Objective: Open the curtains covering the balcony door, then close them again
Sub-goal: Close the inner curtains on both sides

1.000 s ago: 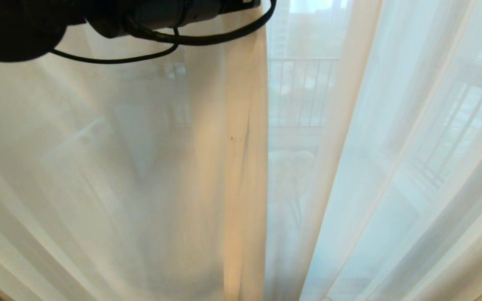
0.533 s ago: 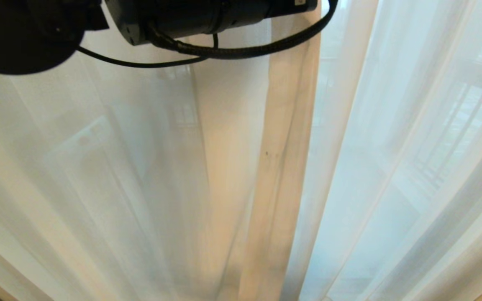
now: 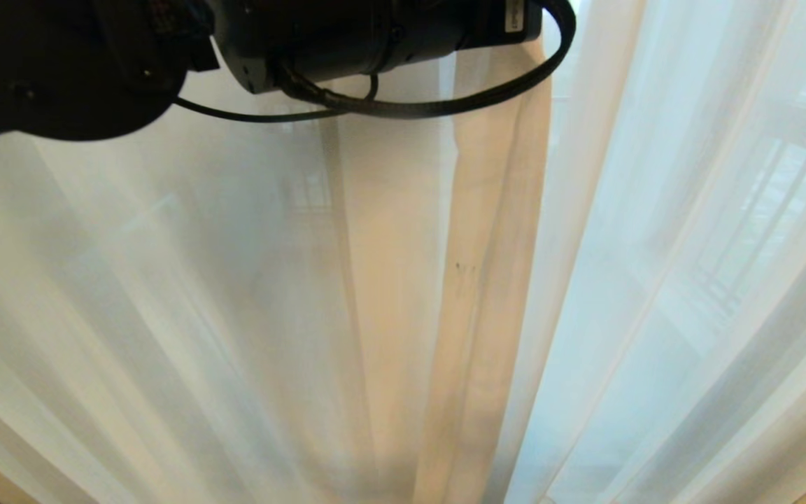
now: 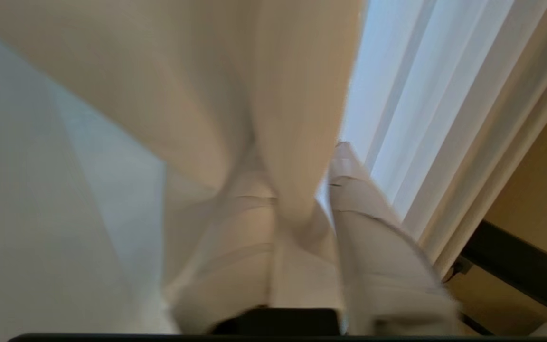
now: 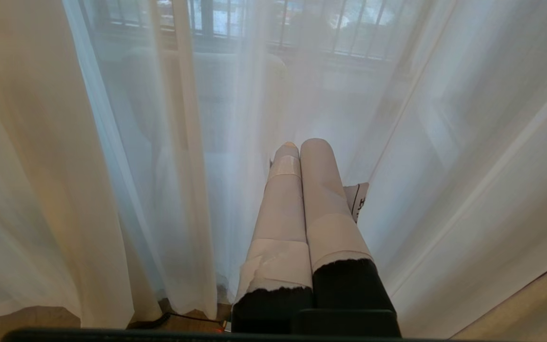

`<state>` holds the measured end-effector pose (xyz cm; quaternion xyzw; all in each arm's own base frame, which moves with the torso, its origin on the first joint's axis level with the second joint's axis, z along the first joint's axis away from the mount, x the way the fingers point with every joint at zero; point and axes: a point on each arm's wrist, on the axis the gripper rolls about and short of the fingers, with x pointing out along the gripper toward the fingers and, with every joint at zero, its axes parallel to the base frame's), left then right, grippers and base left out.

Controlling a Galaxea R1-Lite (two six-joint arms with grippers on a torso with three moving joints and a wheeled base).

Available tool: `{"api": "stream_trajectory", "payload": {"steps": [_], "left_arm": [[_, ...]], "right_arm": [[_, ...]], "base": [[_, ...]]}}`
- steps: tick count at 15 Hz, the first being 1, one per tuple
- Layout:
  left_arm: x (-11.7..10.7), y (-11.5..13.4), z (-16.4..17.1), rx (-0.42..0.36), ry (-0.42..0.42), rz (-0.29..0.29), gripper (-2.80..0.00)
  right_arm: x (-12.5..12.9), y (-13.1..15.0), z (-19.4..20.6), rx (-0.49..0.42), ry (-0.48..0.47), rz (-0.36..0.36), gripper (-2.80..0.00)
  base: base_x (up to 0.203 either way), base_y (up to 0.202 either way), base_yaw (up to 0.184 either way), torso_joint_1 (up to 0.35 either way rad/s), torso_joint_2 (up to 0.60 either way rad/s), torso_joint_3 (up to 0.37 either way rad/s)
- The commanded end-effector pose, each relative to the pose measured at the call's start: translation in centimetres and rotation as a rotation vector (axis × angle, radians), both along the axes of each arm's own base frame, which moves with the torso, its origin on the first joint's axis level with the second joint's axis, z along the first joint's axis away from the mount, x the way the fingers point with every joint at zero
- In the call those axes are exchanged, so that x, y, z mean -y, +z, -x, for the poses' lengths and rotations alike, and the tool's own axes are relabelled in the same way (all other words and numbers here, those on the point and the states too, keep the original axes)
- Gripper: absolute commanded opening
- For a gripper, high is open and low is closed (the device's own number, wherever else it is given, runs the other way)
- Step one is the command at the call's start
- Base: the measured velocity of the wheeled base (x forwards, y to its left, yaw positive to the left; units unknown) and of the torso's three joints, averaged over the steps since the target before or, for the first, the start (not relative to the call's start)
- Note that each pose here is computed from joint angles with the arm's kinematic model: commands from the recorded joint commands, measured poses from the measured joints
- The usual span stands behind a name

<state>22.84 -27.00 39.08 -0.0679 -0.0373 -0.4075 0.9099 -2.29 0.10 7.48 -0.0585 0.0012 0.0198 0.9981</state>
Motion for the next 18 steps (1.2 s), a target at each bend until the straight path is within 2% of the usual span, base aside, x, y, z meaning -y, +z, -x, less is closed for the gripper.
{"api": "stream_trajectory", "payload": {"steps": [1, 5, 9, 14, 18], "left_arm": [[-0.2, 0.0, -0.2, 0.0, 0.013, -0.001, 0.0], [-2.0, 0.5, 0.1, -0.004, 0.094, 0.006, 0.0], [-5.1, 0.2, 1.5, -0.036, 0.191, -0.023, 0.0], [-10.9, -2.9, 3.7, -0.106, 0.339, -0.154, 0.0], [-15.7, -5.8, 6.0, -0.168, 0.447, -0.214, 0.0]], "right_arm": [[0.0, 0.0, 0.0, -0.001, 0.001, 0.001, -2.8], [0.0, 0.0, 0.0, -0.001, 0.001, 0.001, -2.8], [0.0, 0.0, 0.0, -0.001, 0.001, 0.001, -2.8], [0.0, 0.0, 0.0, -0.001, 0.001, 0.001, -2.8], [0.0, 0.0, 0.0, -0.001, 0.001, 0.001, -2.8]], "base": [[0.0, 0.0, 0.0, 0.0, 0.0, 0.0], [0.0, 0.0, 0.0, 0.0, 0.0, 0.0], [0.0, 0.0, 0.0, 0.0, 0.0, 0.0], [0.0, 0.0, 0.0, 0.0, 0.0, 0.0], [0.0, 0.0, 0.0, 0.0, 0.0, 0.0]]}}
